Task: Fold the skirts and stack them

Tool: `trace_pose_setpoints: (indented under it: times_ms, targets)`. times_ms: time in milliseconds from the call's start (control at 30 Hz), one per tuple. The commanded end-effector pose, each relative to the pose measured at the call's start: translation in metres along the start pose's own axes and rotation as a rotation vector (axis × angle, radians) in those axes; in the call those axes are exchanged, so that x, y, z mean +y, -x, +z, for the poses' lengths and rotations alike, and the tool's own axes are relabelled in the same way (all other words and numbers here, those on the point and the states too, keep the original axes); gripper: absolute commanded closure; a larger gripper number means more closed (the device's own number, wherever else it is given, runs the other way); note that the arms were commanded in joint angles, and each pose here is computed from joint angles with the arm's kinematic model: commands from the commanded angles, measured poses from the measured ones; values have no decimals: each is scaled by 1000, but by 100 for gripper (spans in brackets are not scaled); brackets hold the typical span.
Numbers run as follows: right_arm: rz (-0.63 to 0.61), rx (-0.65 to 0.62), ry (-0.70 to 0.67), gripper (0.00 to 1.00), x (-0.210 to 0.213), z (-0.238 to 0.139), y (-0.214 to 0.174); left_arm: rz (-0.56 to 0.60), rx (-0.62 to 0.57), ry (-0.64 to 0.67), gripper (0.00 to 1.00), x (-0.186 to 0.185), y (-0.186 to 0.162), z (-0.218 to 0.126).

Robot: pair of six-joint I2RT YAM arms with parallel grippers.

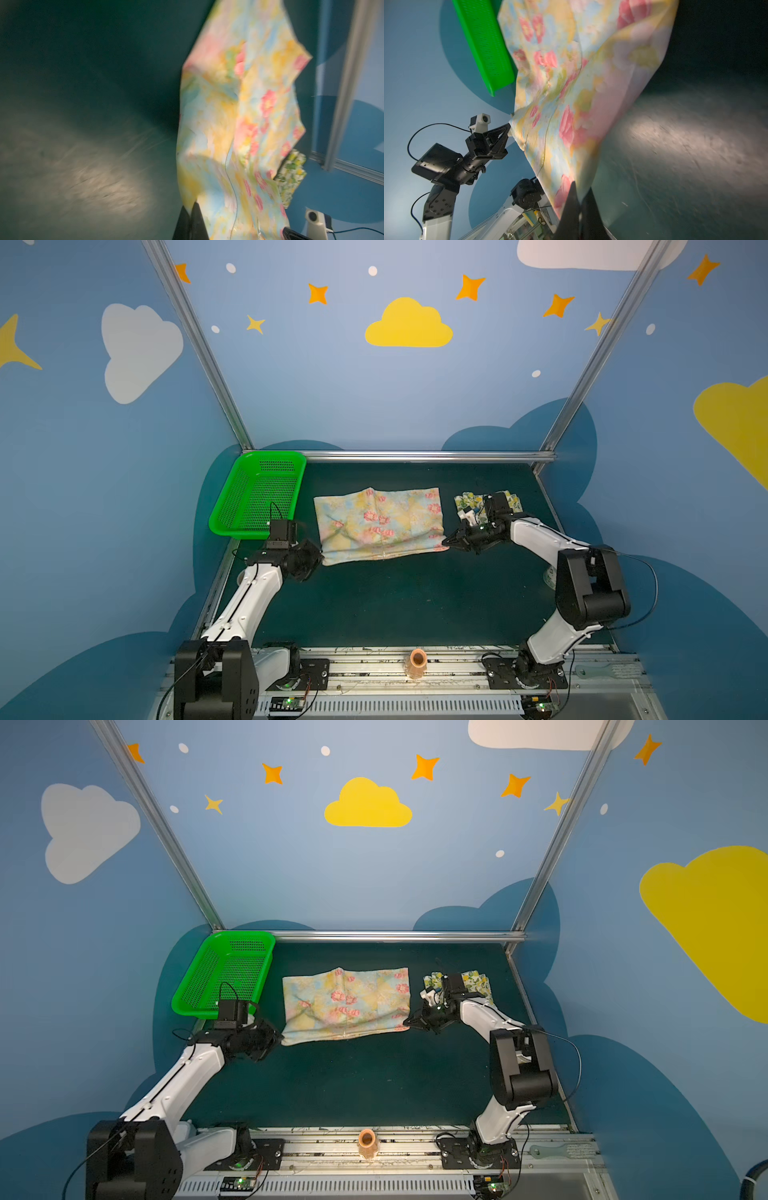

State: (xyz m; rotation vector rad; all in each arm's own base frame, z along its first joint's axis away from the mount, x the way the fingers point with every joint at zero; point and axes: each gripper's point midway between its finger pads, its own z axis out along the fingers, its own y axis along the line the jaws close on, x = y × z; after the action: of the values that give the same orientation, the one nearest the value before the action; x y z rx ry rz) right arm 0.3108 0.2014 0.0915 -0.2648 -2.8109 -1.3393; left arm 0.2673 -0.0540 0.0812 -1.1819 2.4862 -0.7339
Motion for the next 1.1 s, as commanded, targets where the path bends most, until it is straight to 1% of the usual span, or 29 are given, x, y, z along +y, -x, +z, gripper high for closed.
trace_pose_setpoints:
  times_ms: [0,67,100,133,167,200,233,300,367,400,433,467,600,667,700,733,767,833,900,967,1067]
  targets:
    - [9,19,-70,100,-25,8,-8,-29,-60,-4,96,9,-1,-2]
    - [16,21,-80,100,-32,11,-14,-25,-53,33,96,21,-10,-3]
    - [19,24,-91,97,-35,11,-16,-23,-47,42,96,24,-13,-3]
    - [20,24,-99,90,-36,10,-18,-20,-36,45,96,25,-17,-5]
    - [17,29,-100,85,-36,9,-20,-20,-24,57,94,29,-20,-6]
    - [16,32,-103,79,-35,8,-21,-19,-18,62,85,30,-23,-9]
    - [15,36,-105,69,-33,6,-23,-17,-8,72,72,32,-26,-11]
    - [10,40,-110,61,-29,2,-27,-11,-1,83,72,35,-30,-17]
    - [1,33,-122,58,-25,-2,-31,-8,3,86,64,36,-33,-22]
    - [-9,24,-134,58,-23,-4,-33,-6,10,83,58,35,-35,-24]
    - [-34,14,-145,57,-18,-6,-34,-7,17,86,54,36,-37,-25]
    - [-54,7,-156,57,-14,-7,-35,-6,21,89,54,36,-37,-26]
    - [-108,23,-184,64,0,3,-35,2,23,74,54,29,-33,-22]
    - [-115,25,-202,76,0,10,-33,8,31,63,60,22,-30,-18]
    - [-114,25,-211,84,0,14,-31,19,37,58,65,17,-29,-15]
    - [-112,23,-223,94,-2,18,-29,32,43,55,70,12,-27,-13]
    - [-106,21,-237,100,-5,21,-28,47,46,55,75,8,-25,-10]
    - [-98,21,-266,100,-10,28,-25,72,47,71,82,2,-21,-4]
    - [-97,17,-313,100,-18,37,-21,96,58,83,85,-5,-18,7]
    - [-79,16,-343,100,-26,45,-18,122,99,98,88,-12,-19,20]
    - [-38,10,-364,100,-35,55,-10,184,164,192,94,-11,-22,39]
